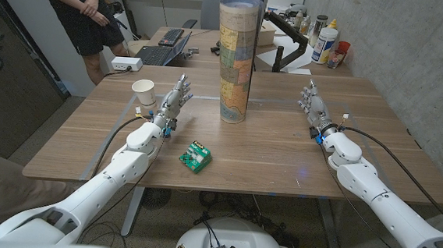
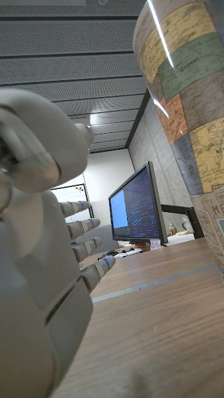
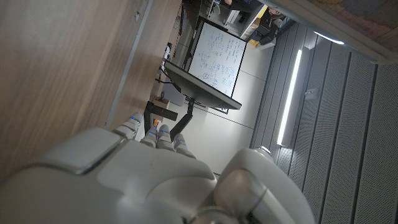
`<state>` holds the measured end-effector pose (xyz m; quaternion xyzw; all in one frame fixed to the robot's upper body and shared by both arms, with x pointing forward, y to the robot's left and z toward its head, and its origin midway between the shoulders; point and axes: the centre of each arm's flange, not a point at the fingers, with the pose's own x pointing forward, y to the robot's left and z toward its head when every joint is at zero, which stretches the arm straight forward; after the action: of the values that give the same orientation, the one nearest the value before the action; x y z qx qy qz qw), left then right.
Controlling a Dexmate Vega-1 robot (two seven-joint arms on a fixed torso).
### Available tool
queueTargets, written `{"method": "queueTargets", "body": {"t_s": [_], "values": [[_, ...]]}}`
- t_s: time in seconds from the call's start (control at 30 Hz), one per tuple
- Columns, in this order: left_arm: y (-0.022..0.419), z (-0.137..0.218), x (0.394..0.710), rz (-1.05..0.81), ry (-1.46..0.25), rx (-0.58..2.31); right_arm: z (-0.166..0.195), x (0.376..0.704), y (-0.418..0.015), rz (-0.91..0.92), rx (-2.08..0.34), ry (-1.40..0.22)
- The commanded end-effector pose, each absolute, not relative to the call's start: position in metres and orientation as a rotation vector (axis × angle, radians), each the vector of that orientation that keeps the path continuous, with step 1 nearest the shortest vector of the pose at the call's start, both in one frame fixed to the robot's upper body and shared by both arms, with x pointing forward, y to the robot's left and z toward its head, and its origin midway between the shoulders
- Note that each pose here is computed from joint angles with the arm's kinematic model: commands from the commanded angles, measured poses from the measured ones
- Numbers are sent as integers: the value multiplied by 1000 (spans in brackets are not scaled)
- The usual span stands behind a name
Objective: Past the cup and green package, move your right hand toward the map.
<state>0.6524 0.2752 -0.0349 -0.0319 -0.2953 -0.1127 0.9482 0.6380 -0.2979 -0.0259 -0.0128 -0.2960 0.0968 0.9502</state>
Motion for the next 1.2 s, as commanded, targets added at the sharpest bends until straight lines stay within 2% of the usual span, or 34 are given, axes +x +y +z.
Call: {"method": "queueTargets", "body": {"t_s": [0.03,1.2], "values": [[275,-35,652,-228,-607,-81,-22,633,-295,215,-41,-626],[281,-34,654,-227,-606,-79,-16,630,-278,244,-69,-661]]}}
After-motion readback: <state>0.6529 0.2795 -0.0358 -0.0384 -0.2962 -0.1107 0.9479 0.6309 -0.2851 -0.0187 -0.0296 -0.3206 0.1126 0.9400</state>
